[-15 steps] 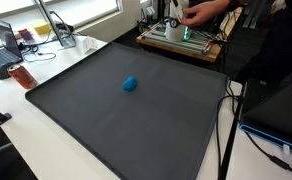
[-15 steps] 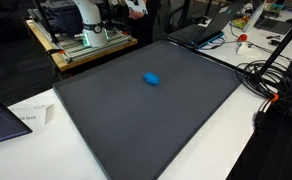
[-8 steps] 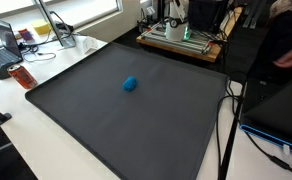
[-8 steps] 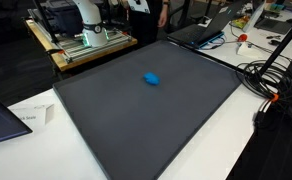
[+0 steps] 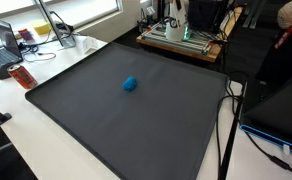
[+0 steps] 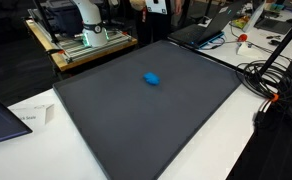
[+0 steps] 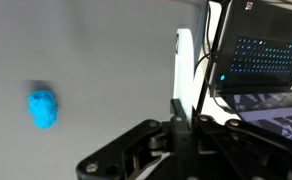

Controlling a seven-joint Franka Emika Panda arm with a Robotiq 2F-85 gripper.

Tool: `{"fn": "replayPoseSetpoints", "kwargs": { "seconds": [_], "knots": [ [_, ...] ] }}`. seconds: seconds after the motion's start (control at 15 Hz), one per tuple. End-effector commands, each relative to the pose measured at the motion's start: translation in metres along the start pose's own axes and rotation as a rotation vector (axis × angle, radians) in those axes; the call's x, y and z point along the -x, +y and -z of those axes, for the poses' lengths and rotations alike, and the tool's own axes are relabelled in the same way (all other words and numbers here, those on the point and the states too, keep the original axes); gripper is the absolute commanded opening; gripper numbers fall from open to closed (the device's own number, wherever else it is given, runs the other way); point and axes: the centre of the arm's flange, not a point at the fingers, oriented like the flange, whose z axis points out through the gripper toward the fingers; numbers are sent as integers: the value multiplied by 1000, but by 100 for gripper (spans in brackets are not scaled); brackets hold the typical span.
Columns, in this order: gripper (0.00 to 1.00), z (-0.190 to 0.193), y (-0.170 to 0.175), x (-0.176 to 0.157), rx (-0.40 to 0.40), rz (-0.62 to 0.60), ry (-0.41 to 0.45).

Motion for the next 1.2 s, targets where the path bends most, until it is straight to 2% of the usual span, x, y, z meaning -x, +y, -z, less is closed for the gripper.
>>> {"fn": "replayPoseSetpoints", "kwargs": {
  "seconds": [0.0, 0.07, 0.13, 0.33, 0.53, 0.6, 0.73, 0.93, 1.13],
  "knots": [
    [1, 16, 14, -48, 78, -165, -13],
    [1, 19, 26, -61, 75, -201, -33],
    [4, 9, 16, -28, 61, -129, 4],
    [4, 11, 33, -48, 66, -184, -12],
    [4, 10, 33, -52, 66, -191, -17],
    [1, 10, 33, -52, 66, -191, -17],
    [1, 10, 32, -72, 128, -196, -19],
    [1, -4, 23, -95, 216, -126, -38],
    [1, -29, 9, -119, 248, -75, -49]
  ]
}}
